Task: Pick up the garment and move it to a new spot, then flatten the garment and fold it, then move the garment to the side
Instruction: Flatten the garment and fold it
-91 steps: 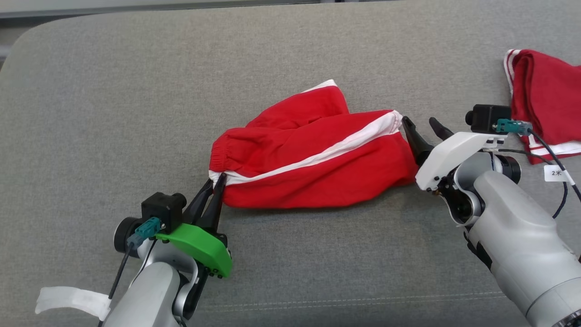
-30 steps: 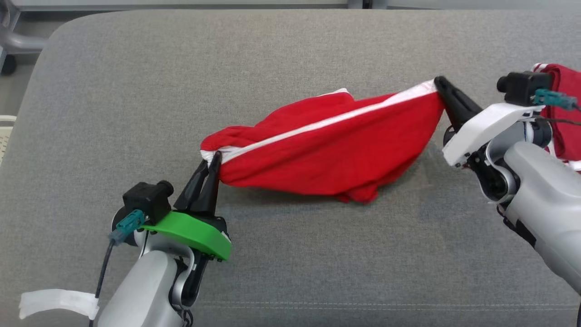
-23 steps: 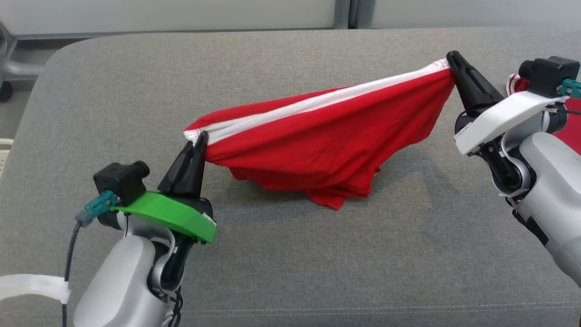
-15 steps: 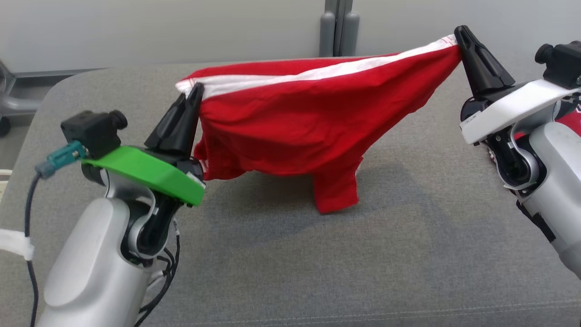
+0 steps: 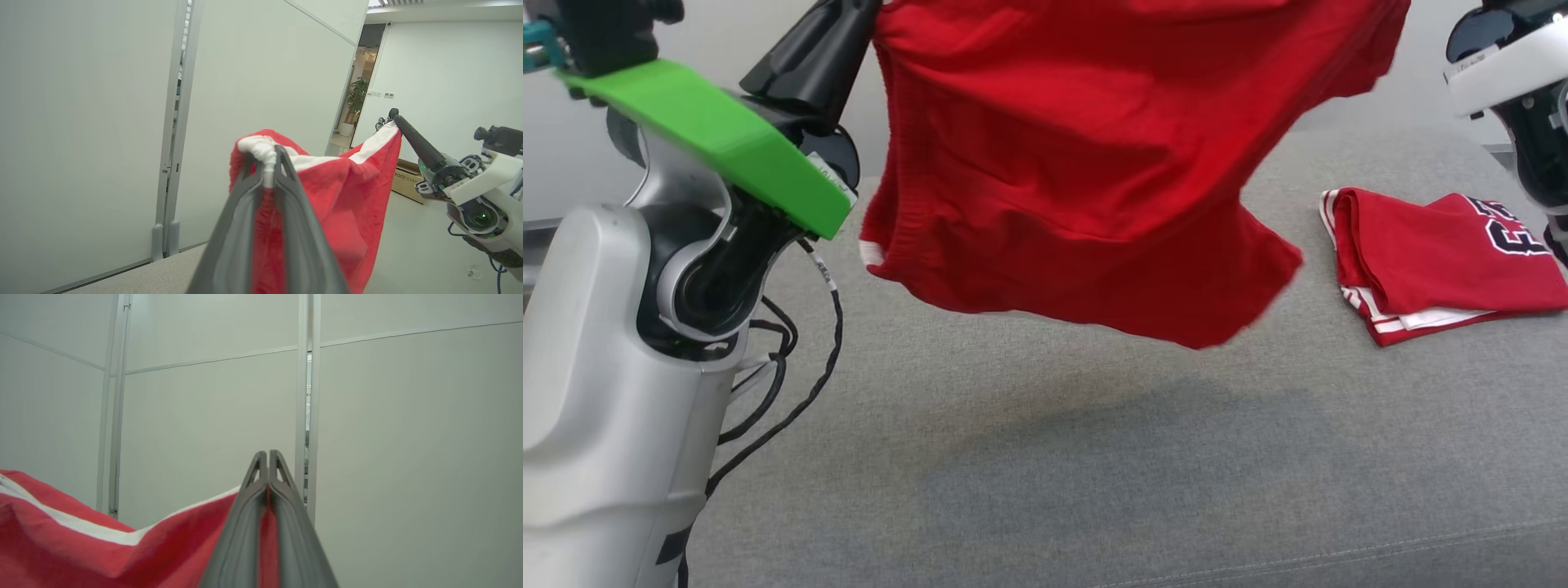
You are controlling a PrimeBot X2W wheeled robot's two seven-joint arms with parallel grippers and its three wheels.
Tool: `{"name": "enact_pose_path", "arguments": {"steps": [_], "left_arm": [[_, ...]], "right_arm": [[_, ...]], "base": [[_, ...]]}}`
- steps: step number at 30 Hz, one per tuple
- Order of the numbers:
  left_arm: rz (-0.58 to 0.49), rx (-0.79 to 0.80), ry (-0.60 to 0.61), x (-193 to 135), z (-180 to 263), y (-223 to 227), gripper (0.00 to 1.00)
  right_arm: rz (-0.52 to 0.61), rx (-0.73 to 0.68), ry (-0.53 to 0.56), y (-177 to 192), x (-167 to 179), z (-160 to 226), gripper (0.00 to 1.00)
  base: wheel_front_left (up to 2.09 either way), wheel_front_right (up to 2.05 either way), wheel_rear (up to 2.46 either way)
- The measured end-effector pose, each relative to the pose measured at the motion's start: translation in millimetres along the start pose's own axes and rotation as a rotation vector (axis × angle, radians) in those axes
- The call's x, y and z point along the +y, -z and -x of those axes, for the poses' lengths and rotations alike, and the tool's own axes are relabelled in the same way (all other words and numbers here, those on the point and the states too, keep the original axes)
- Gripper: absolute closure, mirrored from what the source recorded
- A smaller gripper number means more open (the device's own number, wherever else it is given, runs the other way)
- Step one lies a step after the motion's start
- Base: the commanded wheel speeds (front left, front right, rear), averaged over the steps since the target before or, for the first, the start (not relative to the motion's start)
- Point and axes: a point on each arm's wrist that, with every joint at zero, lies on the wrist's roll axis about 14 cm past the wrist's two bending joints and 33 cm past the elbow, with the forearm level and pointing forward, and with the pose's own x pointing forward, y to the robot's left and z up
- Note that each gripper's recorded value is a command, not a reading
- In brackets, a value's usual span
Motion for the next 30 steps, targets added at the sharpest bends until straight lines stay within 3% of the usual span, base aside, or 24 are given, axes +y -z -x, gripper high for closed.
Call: {"name": "enact_pose_path", "arguments": {"steps": [4,7,12,16,23,27,30], "left_arm": [[0.034,0.081,-0.008,3.6,-6.5,17.7,1.00],[0.058,0.157,-0.045,19.1,-12.3,40.9,1.00],[-0.019,0.219,-0.098,47.5,-29.1,61.0,1.00],[-0.138,0.146,-0.132,77.2,-63.7,45.3,1.00],[-0.374,-0.135,-0.149,128.7,-124.2,2.6,1.00],[-0.362,-0.199,-0.153,160.2,-142.5,23.5,1.00],[-0.305,-0.123,-0.145,181.9,-148.0,78.3,1.00]], "right_arm": [[0.029,0.038,0.009,3.1,-5.3,-1.7,1.00],[0.026,0.126,0.021,32.2,-6.9,-3.7,1.00],[0.037,0.258,0.027,80.4,-5.0,-14.0,1.00],[0.078,0.304,0.040,105.8,-10.4,-47.1,1.00],[0.153,0.155,0.091,104.2,-37.4,-128.0,1.00],[0.183,0.078,0.115,115.1,-56.3,-146.3,1.00],[0.168,0.135,0.127,173.9,-61.6,-132.4,1.00]], "base": [[0.00,0.00,0.00],[0.00,0.00,0.00],[0.00,0.00,0.00],[0.00,0.00,0.00],[0.00,0.00,0.00],[0.00,0.00,0.00],[0.00,0.00,0.00]]}}
